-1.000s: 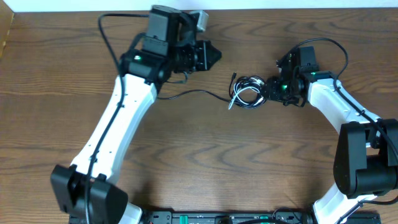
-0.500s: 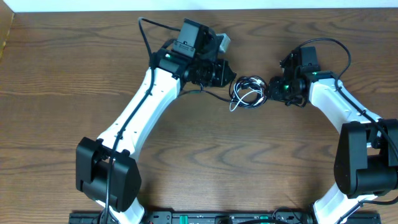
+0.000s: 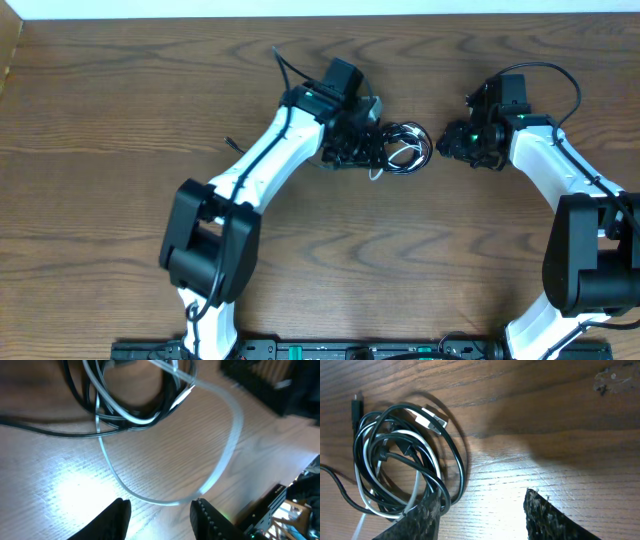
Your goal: Untangle cables
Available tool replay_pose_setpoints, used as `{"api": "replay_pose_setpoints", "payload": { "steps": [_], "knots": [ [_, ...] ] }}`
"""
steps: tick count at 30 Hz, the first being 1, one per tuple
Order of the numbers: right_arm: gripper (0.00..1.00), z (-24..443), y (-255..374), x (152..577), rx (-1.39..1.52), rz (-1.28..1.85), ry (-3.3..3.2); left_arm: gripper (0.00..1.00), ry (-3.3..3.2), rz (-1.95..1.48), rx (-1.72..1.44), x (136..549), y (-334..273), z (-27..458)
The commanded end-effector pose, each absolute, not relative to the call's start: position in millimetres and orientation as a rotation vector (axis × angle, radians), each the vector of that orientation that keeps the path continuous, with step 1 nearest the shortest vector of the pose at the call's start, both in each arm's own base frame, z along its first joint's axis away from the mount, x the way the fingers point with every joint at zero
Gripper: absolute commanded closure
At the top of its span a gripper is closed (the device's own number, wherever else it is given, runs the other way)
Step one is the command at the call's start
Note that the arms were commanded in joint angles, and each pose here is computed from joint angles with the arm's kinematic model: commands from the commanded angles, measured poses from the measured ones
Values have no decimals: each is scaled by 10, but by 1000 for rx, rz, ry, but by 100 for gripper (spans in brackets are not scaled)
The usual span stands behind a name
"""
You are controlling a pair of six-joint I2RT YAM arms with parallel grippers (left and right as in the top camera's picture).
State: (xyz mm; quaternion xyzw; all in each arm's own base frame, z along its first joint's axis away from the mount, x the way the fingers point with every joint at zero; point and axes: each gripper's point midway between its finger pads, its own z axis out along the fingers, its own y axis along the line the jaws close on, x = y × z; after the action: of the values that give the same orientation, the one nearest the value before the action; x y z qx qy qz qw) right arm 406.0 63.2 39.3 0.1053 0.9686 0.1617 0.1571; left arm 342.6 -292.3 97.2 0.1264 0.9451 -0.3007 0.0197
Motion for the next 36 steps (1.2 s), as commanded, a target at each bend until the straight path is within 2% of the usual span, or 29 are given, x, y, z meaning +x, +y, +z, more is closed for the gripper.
{"api": "replay_pose_setpoints", "payload": {
  "steps": [1,8,13,20,24,26,27,29,30,36],
  "knots": [
    [49,382,629,4073,308,454,2774,44,3017,-902,291,3400,-2885,758],
    [49,382,638,4071,301,454,2775,38,3153,-873,33,3367,-2875,413],
    [49,382,638,4071,301,454,2775,38,3179,-863,-17,3390,-2901,206],
    [49,382,638,4071,301,454,2775,42,3123,-890,33,3460,-3032,203],
    [48,383,638,4073,301,454,2774,48,3131,-814,43,3427,-3038,153],
    [48,383,638,4074,301,454,2773,57,3127,-778,46,3438,-3024,134],
    [48,382,638,4072,301,454,2774,70,3120,-735,35,3470,-2988,114],
    [48,382,638,4072,301,455,2774,89,3114,-701,22,3506,-2943,100],
    [48,383,640,4072,301,456,2774,92,3110,-700,14,3522,-2929,110],
    [48,435,758,4100,258,552,2752,93,3014,-736,19,3672,-2893,541]
  ]
}}
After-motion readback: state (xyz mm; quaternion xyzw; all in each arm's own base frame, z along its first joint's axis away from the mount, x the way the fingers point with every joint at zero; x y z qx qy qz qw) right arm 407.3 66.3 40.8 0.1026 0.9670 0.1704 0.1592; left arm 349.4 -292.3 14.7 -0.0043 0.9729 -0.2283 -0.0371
